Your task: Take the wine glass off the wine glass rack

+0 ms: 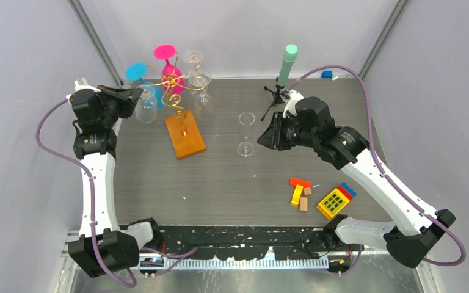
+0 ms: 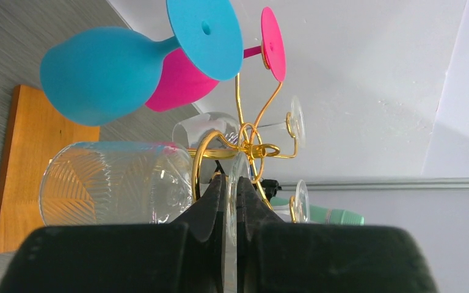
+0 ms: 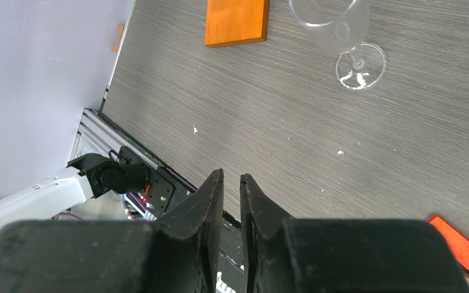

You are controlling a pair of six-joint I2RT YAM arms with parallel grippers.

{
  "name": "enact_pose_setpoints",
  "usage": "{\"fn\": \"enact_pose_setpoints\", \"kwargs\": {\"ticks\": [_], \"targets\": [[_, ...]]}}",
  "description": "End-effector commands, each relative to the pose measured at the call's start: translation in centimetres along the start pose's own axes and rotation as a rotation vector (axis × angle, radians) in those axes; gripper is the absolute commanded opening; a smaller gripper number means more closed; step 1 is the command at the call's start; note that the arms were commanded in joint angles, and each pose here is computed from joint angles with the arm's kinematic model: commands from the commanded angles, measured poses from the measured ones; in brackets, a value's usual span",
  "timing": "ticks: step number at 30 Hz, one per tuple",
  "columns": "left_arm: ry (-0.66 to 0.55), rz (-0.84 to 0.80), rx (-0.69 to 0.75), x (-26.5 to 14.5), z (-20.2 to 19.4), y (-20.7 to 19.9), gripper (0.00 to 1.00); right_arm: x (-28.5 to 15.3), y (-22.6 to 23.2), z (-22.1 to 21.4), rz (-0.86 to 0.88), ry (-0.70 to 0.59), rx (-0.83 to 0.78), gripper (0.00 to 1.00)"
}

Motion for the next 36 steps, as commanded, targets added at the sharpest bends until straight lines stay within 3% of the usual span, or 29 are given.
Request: {"fn": "enact_pose_setpoints", "kwargs": {"ticks": [1,18,36], "targets": [[0.041,-0.065,0.039,-1.5,-0.8,-2.2,0.0,-0.6,0.6,1.6,0.02,-0.074,-0.001,0.22],[-0.018,-0.079,0.092,-3.9,0.0,-4.7,0.0,-1.3,0.9,1.9,0.029,-0.094,0.006,0.23],[-0.14,-0.087,0.058,-3.1,2.7,-5.8,0.0,-0.9,1.0,2.0,0.037,-0.086,0.008,0.47]]}}
Point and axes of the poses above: each gripper's point midway between its finger pads, its own x axis out along the fingers, its own y axis along the line the jaws close on, z = x × y, the point moved 2 cm from there along -x, back along the fingers, and after that the axes turned 14 degrees about -x, right-handed, at the moved point
